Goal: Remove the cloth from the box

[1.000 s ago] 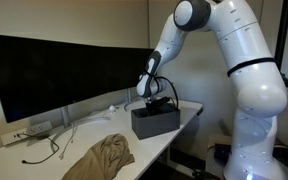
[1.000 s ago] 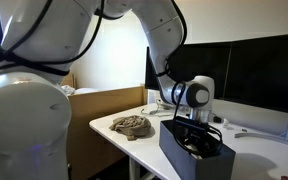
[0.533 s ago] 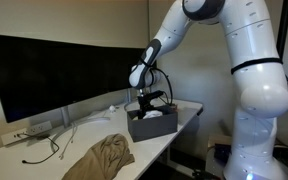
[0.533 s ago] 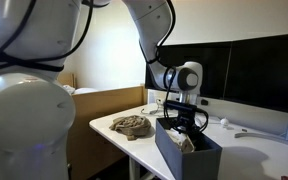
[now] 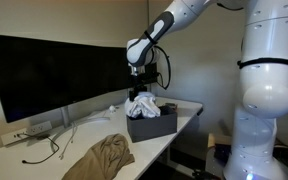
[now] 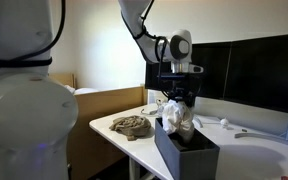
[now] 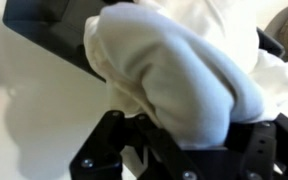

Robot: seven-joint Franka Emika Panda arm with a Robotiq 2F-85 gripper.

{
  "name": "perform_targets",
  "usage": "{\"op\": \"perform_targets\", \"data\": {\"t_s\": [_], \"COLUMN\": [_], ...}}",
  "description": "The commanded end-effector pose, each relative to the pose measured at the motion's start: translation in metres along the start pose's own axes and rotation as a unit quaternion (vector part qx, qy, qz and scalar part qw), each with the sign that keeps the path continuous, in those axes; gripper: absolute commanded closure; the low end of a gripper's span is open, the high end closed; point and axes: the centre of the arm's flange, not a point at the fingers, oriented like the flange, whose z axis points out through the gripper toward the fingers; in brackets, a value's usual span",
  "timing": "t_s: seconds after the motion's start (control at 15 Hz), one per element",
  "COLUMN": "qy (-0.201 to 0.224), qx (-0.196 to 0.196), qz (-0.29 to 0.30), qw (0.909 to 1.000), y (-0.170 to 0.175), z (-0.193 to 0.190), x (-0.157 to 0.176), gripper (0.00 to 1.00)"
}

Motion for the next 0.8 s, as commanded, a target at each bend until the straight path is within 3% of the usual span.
{"op": "perform_targets", "data": {"t_s": [0.0,0.33,0.6,0.73], "qy": [0.058,0.155,0.186,0.180], "qx": [-0.025,-0.063,-0.073,-0.071], "qz": [0.000,-0.008,-0.039,-0.062], "qw": [0.9980,0.9859,0.9791,0.9791], "y": [-0.027,-0.111,-0.188,-0.222], "z": [-0.070,-0.135,-0.147,-0.139], "x": [-0.028,-0.045,-0.066,-0.071], "gripper": [0.98,0.98,0.98,0.98]}}
